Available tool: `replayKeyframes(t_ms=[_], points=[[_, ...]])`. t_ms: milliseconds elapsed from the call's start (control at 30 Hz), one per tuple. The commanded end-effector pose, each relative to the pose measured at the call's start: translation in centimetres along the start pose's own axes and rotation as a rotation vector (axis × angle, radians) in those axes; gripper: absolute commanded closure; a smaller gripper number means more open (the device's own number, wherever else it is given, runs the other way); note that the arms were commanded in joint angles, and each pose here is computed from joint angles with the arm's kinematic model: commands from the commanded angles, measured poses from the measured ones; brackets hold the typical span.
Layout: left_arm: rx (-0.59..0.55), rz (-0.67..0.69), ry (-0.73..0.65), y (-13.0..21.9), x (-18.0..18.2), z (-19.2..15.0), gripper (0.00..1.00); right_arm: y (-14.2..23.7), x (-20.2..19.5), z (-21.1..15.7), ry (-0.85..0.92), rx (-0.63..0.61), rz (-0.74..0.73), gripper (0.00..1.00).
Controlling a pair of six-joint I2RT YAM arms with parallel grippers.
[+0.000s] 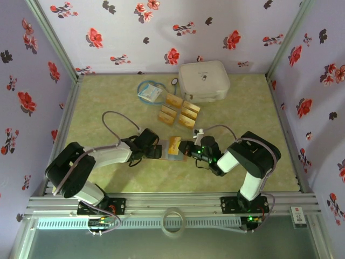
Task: Put the credit cards into the card holder
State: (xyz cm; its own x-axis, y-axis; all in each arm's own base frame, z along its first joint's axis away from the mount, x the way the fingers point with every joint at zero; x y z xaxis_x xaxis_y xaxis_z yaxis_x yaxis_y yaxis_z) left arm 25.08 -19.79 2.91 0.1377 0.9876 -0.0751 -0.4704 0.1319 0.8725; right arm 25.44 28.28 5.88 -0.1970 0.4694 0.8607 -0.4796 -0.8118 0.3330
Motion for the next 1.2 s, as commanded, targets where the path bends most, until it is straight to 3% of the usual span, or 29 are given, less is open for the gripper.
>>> replayKeyframes(t_ms=[0, 1167], points=[[0.092, 0.049, 0.005, -0.2, 1.4, -3.0, 0.0, 0.3, 0.5, 0.5, 0.003, -0.041, 0.016, 1.0], [0.098, 0.054, 0.008, -0.8, 1.7, -3.8, 0.0, -1.1, 0.4, -1.0, -0.054, 0.005, 0.041, 1.0]])
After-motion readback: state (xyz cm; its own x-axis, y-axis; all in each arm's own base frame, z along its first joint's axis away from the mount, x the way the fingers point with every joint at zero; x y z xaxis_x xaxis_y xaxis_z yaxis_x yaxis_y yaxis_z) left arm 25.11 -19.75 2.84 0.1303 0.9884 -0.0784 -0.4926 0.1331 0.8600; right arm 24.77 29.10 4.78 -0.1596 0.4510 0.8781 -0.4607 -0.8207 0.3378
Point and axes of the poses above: each hand's point on the last joint's axis, 136 mm out from that joint toward the fingers, its own y axis back along the fingers, its own x axis along the line the jaws close on, z = x × y, the point moved 1 cm from there along y, back along the fingers
